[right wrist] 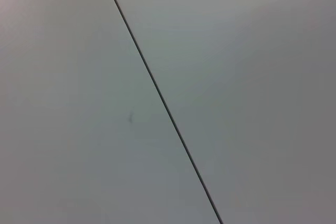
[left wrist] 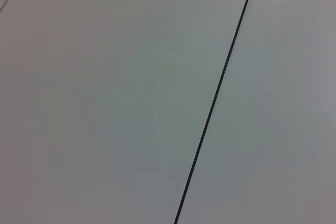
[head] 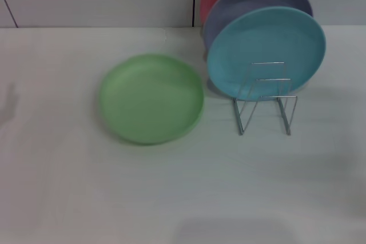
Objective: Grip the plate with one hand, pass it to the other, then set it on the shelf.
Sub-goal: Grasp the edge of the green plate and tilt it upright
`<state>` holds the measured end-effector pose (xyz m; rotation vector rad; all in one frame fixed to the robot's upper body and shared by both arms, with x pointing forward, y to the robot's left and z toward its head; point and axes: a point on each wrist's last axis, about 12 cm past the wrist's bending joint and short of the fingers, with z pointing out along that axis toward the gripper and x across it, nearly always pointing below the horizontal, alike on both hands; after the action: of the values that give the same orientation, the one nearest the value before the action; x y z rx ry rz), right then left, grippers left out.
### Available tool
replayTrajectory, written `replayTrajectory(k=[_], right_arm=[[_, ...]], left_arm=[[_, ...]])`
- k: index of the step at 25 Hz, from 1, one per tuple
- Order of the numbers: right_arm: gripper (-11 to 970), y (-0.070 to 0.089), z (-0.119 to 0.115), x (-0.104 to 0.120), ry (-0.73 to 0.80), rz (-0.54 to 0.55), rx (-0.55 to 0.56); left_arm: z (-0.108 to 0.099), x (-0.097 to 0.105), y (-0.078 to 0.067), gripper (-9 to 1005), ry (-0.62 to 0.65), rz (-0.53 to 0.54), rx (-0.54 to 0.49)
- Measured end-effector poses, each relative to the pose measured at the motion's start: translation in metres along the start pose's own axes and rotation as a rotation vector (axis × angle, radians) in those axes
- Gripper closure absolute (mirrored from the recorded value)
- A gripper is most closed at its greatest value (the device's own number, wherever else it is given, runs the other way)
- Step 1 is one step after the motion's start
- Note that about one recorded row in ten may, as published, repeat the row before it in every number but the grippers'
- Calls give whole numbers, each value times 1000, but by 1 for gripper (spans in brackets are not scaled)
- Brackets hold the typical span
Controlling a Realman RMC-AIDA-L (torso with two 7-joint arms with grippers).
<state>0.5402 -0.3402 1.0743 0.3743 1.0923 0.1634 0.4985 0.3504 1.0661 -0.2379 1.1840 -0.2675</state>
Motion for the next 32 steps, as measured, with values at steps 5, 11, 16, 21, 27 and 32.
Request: replayTrajectory(k=[5, 11, 16, 21, 27, 32], right_arm=[[468, 1, 1, 1, 4, 1, -3], [468, 2, 2, 1, 7, 2, -5], [468, 2, 2, 1, 7, 2, -5], [468, 1, 2, 1, 6, 1, -3], [468, 1, 2, 1, 5, 0, -2], [467, 0, 2, 0, 4, -4, -2]], left_arm=[[1, 0, 0, 257, 2, -1, 1], [1, 1, -1, 257, 4, -1, 2], [1, 3, -4, 258, 13, -4, 16], [6, 6, -12, 258, 30, 27, 57], [15, 7, -15, 258, 70, 33, 95], [22, 6, -15, 258, 115, 40, 89]])
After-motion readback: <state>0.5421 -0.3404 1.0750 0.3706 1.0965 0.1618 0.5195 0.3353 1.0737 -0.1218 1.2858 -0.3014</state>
